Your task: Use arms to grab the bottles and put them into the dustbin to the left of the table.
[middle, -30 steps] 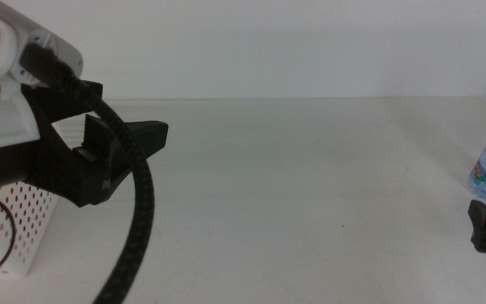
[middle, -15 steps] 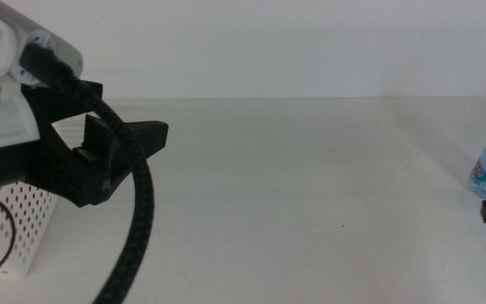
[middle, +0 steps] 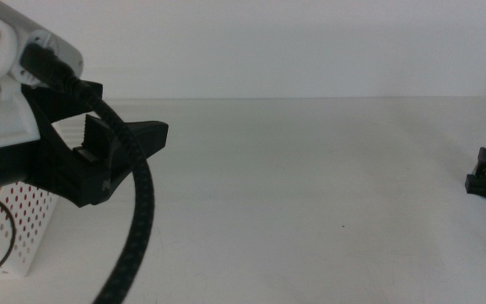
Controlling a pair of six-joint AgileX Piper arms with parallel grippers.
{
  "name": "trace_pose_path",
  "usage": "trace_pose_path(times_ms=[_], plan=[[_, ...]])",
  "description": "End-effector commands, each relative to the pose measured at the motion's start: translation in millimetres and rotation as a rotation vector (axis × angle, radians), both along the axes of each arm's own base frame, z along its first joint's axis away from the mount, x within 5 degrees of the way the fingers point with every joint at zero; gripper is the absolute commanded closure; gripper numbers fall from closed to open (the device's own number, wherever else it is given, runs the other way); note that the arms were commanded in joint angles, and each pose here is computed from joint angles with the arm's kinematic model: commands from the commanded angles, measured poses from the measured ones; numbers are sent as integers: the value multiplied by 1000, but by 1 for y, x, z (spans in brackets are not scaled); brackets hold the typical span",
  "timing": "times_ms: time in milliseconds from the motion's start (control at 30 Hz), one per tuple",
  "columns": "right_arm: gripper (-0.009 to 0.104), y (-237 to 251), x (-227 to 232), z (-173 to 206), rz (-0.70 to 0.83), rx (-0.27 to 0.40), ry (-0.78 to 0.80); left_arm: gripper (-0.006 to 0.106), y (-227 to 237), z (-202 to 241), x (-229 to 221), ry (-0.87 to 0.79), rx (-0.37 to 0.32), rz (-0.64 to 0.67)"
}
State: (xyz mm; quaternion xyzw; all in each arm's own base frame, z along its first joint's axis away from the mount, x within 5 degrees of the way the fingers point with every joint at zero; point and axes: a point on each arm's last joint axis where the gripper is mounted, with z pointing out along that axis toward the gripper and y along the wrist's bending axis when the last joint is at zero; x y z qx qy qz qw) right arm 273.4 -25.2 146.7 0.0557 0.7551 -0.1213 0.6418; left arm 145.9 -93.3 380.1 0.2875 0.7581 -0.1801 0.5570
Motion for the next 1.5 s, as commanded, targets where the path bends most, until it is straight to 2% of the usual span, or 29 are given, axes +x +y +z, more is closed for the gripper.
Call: trace_pose_path(times_ms=[0,533,633,700,800,933,967,1133,1333,1467], plan=[[19,-6,9,20,-20,-23,-138,10,1,17,0,-75,-76,27],[19,-34,55,3,-92,-19,-123,10,1,17,0,-75,-76,27],[23,-35,60,-3,-95,-18,-116,10,1,17,0,-75,-76,27],[29,-35,63,-5,-95,-16,-114,10,1,17,0,-75,-76,27],[45,-36,66,-5,-94,-16,-119,10,1,17,0,-75,-76,27],[86,-33,66,-2,-74,-23,-127,10,1,17,0,-75,-76,27],[95,-30,67,0,-50,-30,-132,10,1,17,0,-75,-76,27],[95,0,69,25,112,-50,-206,10,1,17,0,-75,-76,27],[95,73,83,77,427,93,-267,10,1,17,0,-75,-76,27],[95,145,94,106,695,166,-256,10,1,17,0,-75,-76,27]])
